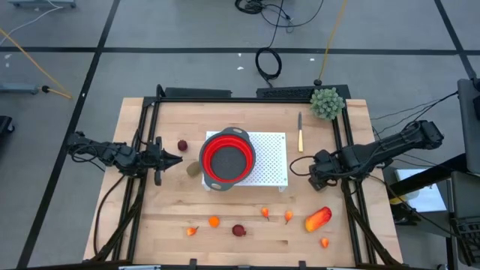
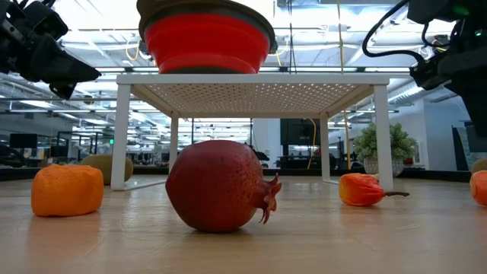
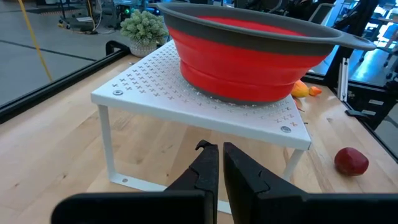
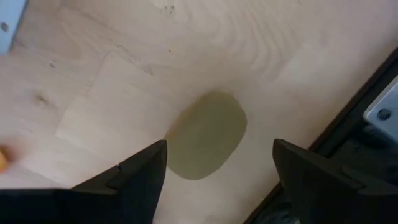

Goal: Pick & Place Fruit
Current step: Put the right kiwi into the strainer bowl on the shelf

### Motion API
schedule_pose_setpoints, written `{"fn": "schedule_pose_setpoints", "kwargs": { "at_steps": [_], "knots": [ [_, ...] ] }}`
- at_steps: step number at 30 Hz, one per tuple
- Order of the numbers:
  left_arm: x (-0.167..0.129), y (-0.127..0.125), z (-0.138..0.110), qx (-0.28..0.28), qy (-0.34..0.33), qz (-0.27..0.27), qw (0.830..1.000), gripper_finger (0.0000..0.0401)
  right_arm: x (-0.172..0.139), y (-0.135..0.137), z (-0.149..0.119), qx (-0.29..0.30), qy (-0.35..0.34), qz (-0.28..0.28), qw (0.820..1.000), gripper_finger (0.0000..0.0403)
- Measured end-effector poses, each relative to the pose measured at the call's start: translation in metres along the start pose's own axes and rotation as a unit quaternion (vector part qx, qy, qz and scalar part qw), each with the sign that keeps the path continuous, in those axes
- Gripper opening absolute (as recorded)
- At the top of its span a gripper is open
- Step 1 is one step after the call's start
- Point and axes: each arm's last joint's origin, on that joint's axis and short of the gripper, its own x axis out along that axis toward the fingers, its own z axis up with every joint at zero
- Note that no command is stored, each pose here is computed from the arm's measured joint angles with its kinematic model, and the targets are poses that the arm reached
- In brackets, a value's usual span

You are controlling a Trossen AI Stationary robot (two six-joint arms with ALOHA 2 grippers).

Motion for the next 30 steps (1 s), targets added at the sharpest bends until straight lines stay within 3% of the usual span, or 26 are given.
{"fn": "schedule_pose_setpoints", "kwargs": {
  "at_steps": [8, 16, 30],
  "knots": [
    [0.000, 0.000, 0.000, 0.001, 0.000, -0.001, 1.000, 0.0021, 0.001, 0.011, 0.002, -0.023, 0.000, 0.060, 0.998, 0.0281],
    [0.000, -0.001, 0.001, -0.001, -0.004, -0.003, 1.000, 0.0021, 0.006, 0.009, 0.001, -0.021, 0.009, 0.025, 0.999, 0.0280],
    [0.000, -0.001, 0.001, 0.002, -0.007, -0.004, 1.000, 0.0021, 0.027, 0.023, 0.005, -0.083, 0.035, -0.056, 0.994, 0.0280]
  ]
}}
